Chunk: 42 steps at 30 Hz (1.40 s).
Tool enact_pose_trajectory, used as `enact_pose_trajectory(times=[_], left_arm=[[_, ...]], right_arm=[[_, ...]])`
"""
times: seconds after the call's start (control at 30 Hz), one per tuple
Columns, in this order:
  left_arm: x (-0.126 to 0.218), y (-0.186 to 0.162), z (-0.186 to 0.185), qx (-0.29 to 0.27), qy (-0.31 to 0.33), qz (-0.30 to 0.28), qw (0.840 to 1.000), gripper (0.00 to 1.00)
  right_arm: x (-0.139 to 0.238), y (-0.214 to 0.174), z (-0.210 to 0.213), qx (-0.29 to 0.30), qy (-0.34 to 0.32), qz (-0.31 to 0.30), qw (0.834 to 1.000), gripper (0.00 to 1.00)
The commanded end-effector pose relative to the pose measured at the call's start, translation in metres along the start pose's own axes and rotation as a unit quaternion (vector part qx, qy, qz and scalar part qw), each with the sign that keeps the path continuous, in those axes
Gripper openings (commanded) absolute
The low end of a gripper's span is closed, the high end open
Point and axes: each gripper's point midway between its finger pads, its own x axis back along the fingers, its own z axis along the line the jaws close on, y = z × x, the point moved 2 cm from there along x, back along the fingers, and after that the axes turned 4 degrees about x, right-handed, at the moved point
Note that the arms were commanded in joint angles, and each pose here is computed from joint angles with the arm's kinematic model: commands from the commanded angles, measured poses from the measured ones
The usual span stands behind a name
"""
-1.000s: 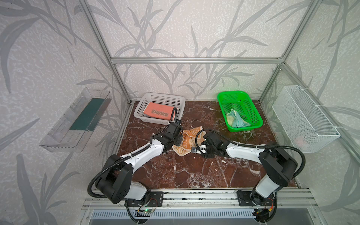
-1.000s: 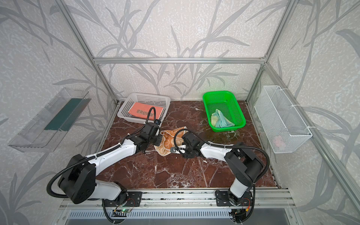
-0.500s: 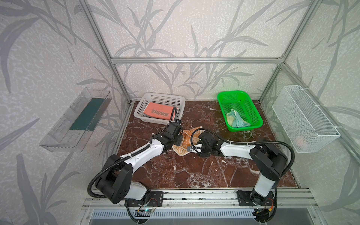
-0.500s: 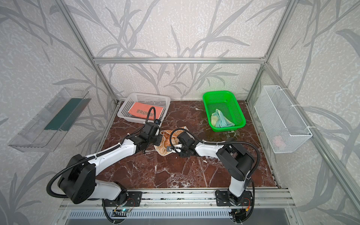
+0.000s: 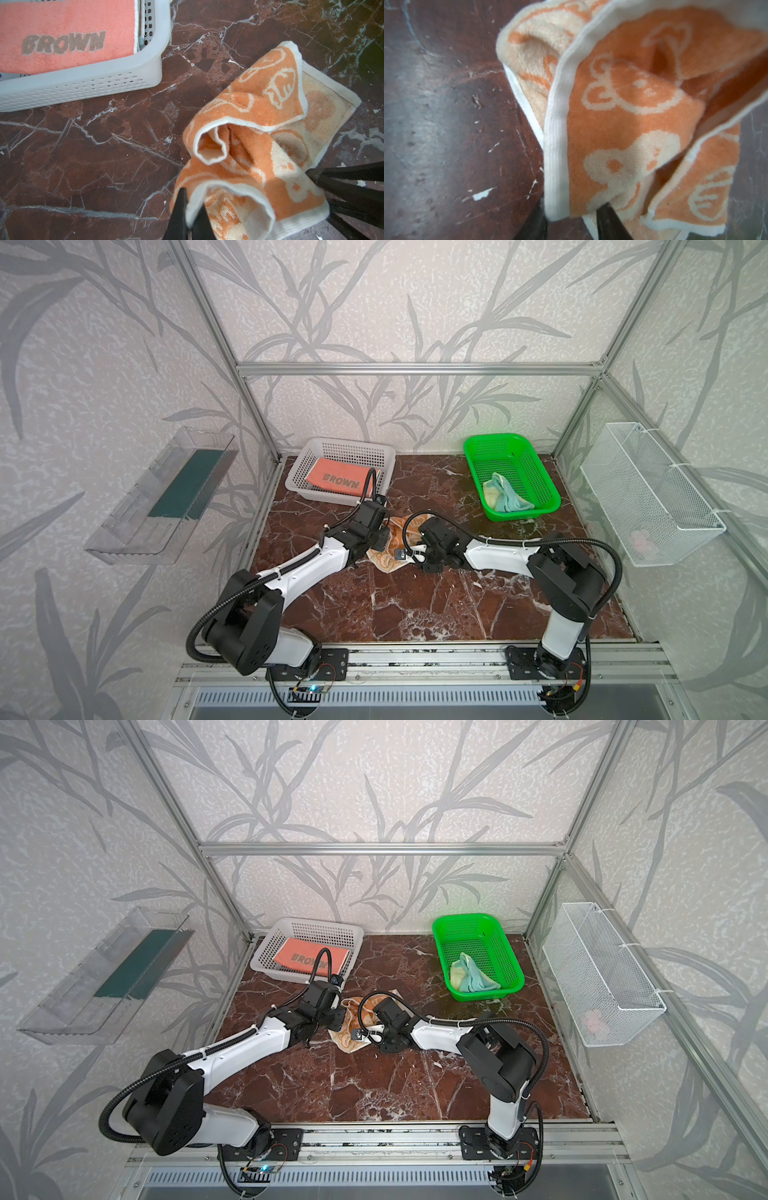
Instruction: Fold and stack the towels
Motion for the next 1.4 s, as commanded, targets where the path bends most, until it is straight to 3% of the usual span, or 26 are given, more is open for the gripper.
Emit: enact_pose_trajectory(times=[0.0,0.17,0.3,0.43,0.57,0.7,0.93,1.13,1.37], left_arm=[[0.005,0.0,0.003,0.007,0.0,-0.009,1.0,0.0],[0.006,0.0,0.006,0.009,0.002,-0.012,1.0,0.0],[0.012,0.007,0.007,0.014,0.001,-0.025,1.0,0.0],[0.024,0.026,0.004,0.008,-0.012,-0.048,0.999,0.0],[0.041,0.057,-0.001,-0.009,-0.027,-0.076,0.997,0.0],[0.06,0.099,-0.008,-0.026,-0.039,-0.109,0.993,0.0],[0.111,0.183,-0.019,-0.047,-0.064,-0.187,0.979,0.0],[0.164,0.222,-0.026,-0.05,-0.1,-0.243,0.963,0.0],[0.225,0.229,-0.039,-0.052,-0.179,-0.288,0.939,0.0]], right_arm=[[-0.003,0.003,0.0,-0.007,0.007,0.006,1.0,0.27],[0.003,0.01,-0.008,-0.018,-0.014,-0.012,1.0,0.0],[0.014,0.012,-0.021,-0.035,-0.027,-0.007,0.999,0.0],[0.04,0.008,-0.054,-0.097,-0.055,0.004,0.994,0.0],[0.083,-0.011,-0.113,-0.223,-0.122,0.039,0.966,0.0],[0.132,-0.023,-0.159,-0.301,-0.152,0.048,0.94,0.0],[0.236,-0.032,-0.228,-0.403,-0.22,-0.057,0.887,0.0],[0.31,-0.032,-0.245,-0.399,-0.283,-0.106,0.866,0.0],[0.367,-0.011,-0.224,-0.353,-0.304,-0.155,0.871,0.0]])
